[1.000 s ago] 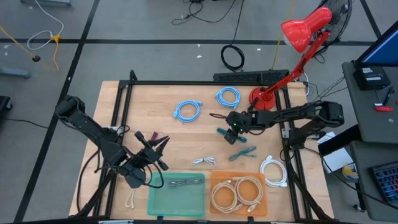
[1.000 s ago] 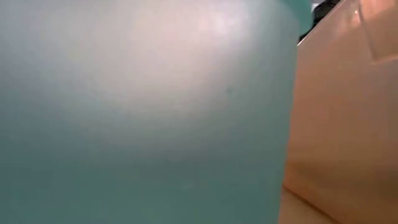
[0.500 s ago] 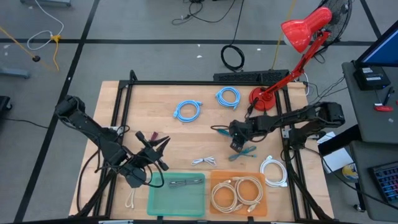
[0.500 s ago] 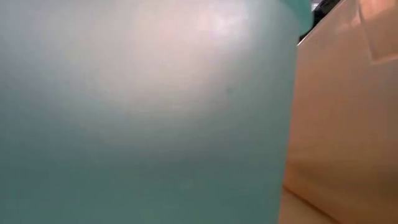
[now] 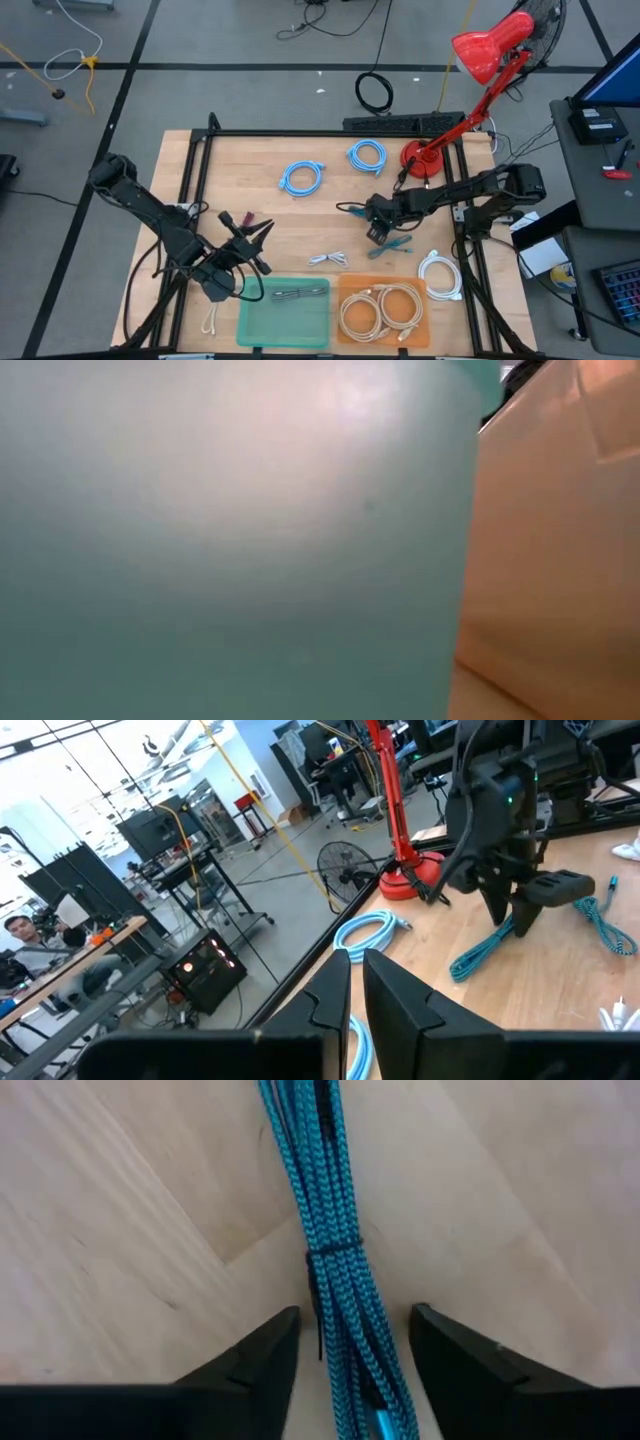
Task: Pick & Place USB Port
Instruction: Put the top blue charger cable into the green bin
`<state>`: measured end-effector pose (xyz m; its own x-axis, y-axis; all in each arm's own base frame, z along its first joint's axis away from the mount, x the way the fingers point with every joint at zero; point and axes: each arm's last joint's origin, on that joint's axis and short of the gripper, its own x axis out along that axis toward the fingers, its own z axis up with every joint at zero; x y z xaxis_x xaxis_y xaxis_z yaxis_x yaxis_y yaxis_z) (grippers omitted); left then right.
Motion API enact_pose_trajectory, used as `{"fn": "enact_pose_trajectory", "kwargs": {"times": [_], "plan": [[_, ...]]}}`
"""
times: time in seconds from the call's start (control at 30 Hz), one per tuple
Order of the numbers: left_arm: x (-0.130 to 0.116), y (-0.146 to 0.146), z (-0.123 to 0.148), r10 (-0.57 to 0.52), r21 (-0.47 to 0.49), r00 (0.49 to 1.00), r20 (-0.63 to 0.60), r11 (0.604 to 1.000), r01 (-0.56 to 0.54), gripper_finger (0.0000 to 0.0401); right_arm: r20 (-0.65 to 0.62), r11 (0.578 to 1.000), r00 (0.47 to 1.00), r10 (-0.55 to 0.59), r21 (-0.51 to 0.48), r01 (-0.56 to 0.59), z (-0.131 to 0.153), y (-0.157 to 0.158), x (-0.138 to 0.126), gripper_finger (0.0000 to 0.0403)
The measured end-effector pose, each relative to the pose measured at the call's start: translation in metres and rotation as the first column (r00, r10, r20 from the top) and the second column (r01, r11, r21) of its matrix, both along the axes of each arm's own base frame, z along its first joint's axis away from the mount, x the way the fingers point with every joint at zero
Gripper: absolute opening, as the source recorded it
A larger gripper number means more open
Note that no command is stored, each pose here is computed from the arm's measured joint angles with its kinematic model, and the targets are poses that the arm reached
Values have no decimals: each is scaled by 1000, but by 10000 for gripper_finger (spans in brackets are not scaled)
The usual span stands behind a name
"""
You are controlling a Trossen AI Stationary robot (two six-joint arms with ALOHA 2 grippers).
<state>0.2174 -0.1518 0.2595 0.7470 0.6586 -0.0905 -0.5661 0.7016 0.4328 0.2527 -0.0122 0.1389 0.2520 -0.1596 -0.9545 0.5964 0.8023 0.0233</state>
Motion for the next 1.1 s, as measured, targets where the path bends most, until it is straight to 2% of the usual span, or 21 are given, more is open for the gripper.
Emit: {"fn": "enact_pose_trajectory", "kwargs": {"times": [0.2, 0.23, 0.4, 0.53, 0.67, 0.7, 0.77, 0.83, 0.87, 0.9, 1.0, 1.1], "plan": [[0, 0, 0, 0, -3, 1000, 2, 1000, 0, 35, 10, 1000, 1000, -5, 4, 5, 0, 0, 1, 35], [0, 0, 0, -1, -3, 1000, 2, 1000, 1, 35, 19, 1000, 1000, -2, 1, 2, 0, 0, 2, 24], [0, 0, 0, 1, -8, 1000, 8, 1000, -1, 35, 170, 999, 985, 0, -35, 6, 7, -1, 15, 27], [0, 0, 2, 30, -27, 998, 51, 999, -29, 35, 360, 994, 931, 58, -103, -23, 27, -2, 32, 22], [-8, -3, 6, 99, -36, 984, 146, 995, -95, 35, 592, 974, 790, 161, -226, -28, 63, 5, 51, 22], [-11, -4, 8, 96, -46, 983, 158, 995, -90, 35, 645, 966, 740, 191, -258, -24, 71, 8, 55, 22], [-19, -2, 12, 82, -60, 982, 169, 996, -73, 35, 759, 950, 595, 263, -312, -22, 94, 17, 63, 22], [-28, 3, 18, 78, -87, 977, 197, 994, -62, 35, 821, 930, 463, 333, -367, -19, 112, 28, 63, 22], [-34, 6, 19, 73, -100, 976, 208, 994, -53, 35, 852, 921, 377, 364, -390, -6, 123, 34, 64, 22], [-41, 9, 20, 61, -111, 975, 216, 993, -38, 35, 861, 909, 318, 398, -418, -6, 129, 41, 64, 22], [-66, 24, 20, 35, -169, 966, 258, 986, 10, 35, 843, 865, 217, 492, -501, -16, 139, 61, 61, 22], [-82, 36, 18, 17, -196, 962, 271, 980, 37, 35, 825, 838, 161, 542, -545, -29, 149, 76, 60, 22]]}}
